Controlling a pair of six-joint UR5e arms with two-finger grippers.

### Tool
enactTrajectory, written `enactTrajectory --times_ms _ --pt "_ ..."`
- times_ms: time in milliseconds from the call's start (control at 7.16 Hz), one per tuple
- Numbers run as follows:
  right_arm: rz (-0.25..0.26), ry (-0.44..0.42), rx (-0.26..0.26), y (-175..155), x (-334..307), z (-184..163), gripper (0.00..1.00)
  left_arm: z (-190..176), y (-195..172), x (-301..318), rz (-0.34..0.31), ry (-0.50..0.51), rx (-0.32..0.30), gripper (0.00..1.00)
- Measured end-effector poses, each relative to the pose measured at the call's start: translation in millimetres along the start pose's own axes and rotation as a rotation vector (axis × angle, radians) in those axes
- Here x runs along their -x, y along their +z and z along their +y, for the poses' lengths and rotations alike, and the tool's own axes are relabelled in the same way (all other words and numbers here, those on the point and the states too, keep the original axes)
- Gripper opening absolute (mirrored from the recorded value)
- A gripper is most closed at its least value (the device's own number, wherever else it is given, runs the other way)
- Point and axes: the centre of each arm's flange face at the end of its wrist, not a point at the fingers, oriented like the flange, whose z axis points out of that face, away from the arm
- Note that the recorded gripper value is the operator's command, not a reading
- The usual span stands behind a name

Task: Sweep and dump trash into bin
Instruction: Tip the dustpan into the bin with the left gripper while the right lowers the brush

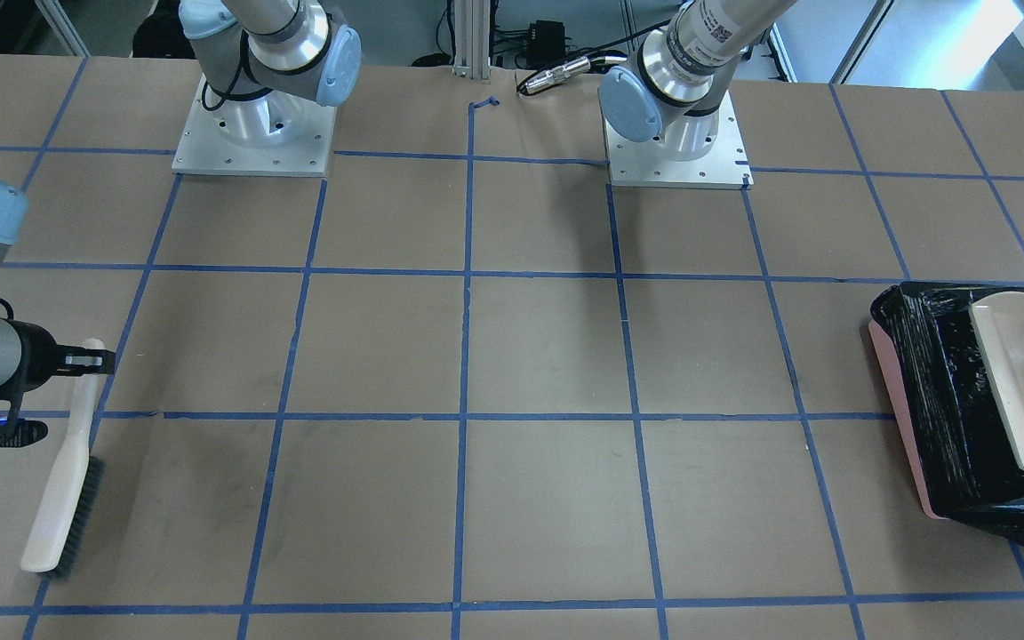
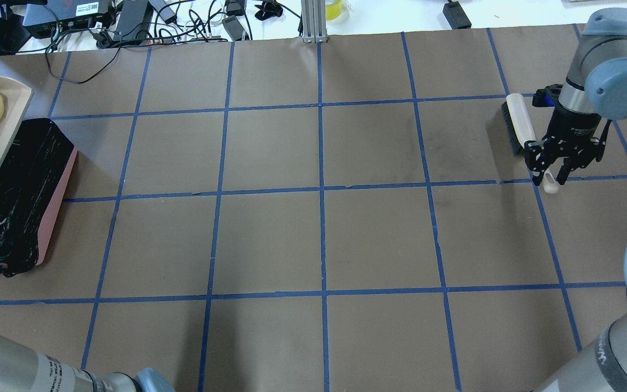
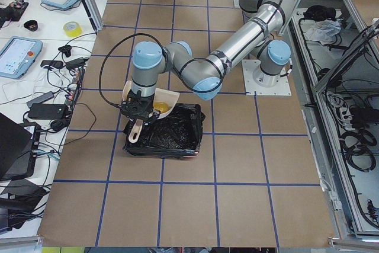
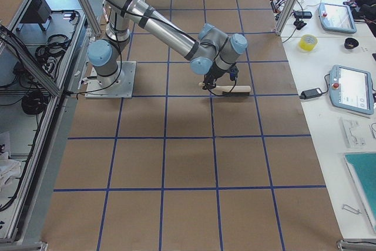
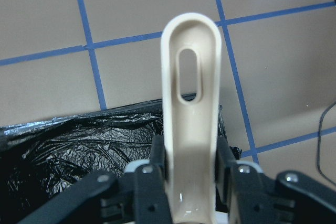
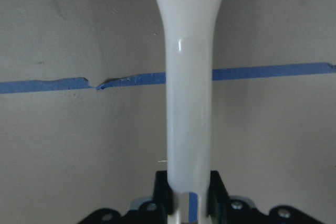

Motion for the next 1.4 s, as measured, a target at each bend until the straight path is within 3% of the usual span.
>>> enactTrajectory --times_ms 419,698,977,1257,1396 --pt "0.01 0.001 -0.034 -18.1 -1.1 1.6 1.0 -15.4 1.3 0.6 0.095 0.186 -0.165 0.0" --pt "0.039 0.005 -0.127 -80.1 2.6 20.7 1.0 -10.3 4.6 1.0 0.182 0.224 -0.257 0.0" --pt "0.079 -0.026 -0.24 -168.6 35.8 72.7 1.0 -12.1 -2.8 0.9 0.277 0.248 -0.323 0.0" --pt "0.088 -0.063 -0.278 -217.6 84.3 122.1 1.0 -16.4 -12.1 -1.0 0.354 0.288 -0.405 0.0" --pt "0.061 -0.05 -0.29 -228.0 109.2 144.3 1.0 -18.0 -17.2 -0.6 0.384 0.31 -0.439 0.0"
